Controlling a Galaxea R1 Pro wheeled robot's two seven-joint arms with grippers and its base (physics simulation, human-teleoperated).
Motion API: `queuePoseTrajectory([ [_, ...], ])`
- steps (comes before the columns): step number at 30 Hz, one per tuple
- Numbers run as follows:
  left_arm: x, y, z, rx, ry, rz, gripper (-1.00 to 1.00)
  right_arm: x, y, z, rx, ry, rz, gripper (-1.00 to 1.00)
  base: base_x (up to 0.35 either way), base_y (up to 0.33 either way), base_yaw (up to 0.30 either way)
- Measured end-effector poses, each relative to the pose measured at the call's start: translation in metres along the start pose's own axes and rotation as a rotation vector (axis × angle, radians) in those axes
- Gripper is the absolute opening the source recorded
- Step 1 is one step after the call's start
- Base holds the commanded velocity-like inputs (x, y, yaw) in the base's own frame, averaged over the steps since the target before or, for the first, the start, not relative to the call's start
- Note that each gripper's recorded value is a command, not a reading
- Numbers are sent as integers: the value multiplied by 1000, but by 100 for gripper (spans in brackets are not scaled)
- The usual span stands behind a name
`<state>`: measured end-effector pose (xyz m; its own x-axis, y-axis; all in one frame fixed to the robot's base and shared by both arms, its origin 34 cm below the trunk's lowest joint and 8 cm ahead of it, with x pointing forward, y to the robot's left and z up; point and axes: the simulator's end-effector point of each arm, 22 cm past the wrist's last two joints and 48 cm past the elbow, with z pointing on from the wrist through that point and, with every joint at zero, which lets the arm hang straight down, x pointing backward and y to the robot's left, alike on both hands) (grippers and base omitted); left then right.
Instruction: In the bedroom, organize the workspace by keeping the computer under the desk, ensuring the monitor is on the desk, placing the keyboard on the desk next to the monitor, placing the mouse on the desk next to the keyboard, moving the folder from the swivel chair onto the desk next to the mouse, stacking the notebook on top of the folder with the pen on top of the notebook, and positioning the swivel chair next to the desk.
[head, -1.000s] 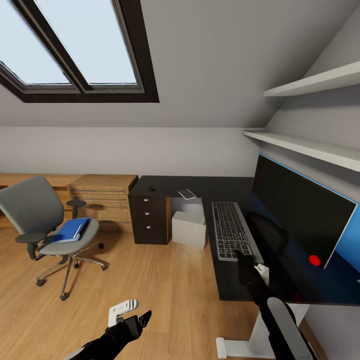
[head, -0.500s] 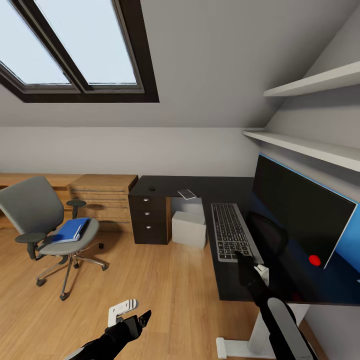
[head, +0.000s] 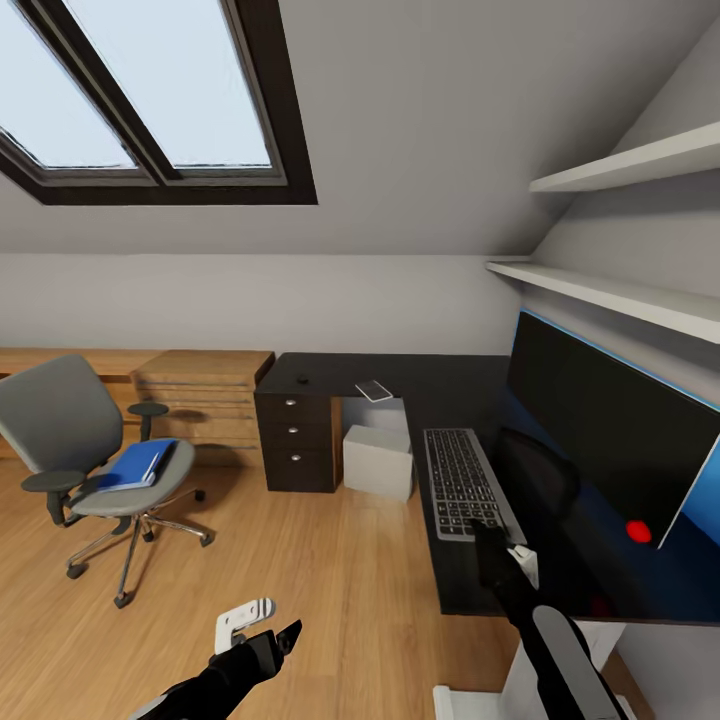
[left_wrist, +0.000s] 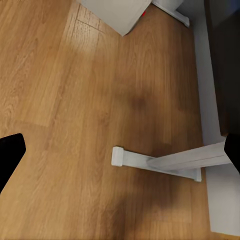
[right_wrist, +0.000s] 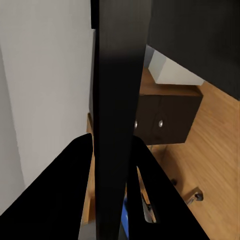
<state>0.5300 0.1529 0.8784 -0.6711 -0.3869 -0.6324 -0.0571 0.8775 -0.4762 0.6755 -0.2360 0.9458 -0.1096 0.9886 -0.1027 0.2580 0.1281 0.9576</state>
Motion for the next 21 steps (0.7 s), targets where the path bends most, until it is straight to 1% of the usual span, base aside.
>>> queuePoseTrajectory([
  [5,0,0,0,0,-2,0,100,-6,-11,0,22,-12,9,-100,215,-124,0],
  [8,0,0,0,1,-1,0,100,-6,-15,1,32,-13,11,-100,111,-76,0],
  [14,0,0,0,0,-1,0,100,-6,-17,1,36,-13,12,-100,39,-20,0],
  [21,0,0,0,1,-1,0,100,-6,-18,1,38,-12,12,-100,180,-67,0],
])
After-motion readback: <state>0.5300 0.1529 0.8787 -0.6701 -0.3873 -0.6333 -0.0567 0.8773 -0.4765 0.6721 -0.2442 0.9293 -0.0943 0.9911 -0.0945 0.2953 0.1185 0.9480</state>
